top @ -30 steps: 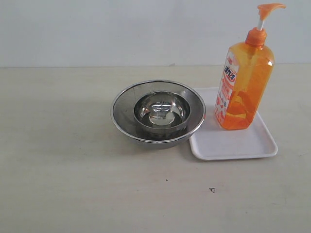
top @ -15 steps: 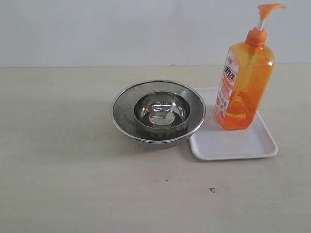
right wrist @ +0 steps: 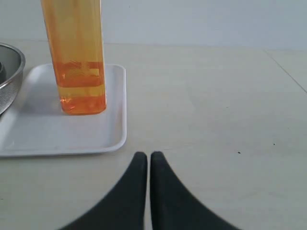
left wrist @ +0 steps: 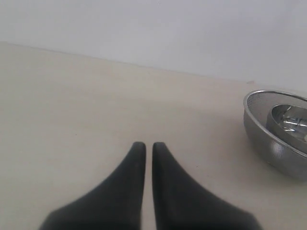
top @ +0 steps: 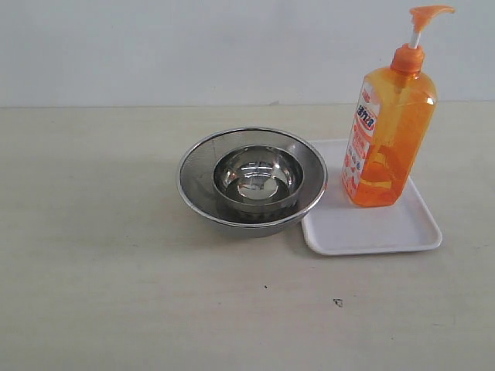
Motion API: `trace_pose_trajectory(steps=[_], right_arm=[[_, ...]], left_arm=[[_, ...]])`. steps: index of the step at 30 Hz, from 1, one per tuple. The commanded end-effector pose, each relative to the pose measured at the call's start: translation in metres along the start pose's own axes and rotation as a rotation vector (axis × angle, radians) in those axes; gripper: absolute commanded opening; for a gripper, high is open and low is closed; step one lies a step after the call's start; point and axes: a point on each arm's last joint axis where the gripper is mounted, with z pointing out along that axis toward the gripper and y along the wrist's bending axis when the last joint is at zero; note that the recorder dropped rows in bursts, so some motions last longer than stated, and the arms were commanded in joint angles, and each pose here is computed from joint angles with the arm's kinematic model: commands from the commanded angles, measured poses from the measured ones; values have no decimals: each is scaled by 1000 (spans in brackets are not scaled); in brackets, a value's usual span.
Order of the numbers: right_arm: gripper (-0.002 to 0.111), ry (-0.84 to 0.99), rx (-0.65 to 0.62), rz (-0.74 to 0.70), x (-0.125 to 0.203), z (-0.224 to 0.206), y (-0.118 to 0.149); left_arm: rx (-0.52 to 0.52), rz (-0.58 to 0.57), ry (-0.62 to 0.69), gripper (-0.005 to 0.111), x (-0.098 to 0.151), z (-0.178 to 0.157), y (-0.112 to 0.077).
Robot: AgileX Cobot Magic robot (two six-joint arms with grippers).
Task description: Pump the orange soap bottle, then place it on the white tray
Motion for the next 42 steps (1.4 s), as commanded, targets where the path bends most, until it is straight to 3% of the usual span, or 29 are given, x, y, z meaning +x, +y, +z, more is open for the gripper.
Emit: trace_pose_trajectory(steps=[1,42], right_arm=[[0,-17,2,5,-1,0,0],[0,-10,2,5,-1,0,0]], left_arm=[[-3,25,-4,5,1,0,0],[-3,49,-3,5,1,0,0]])
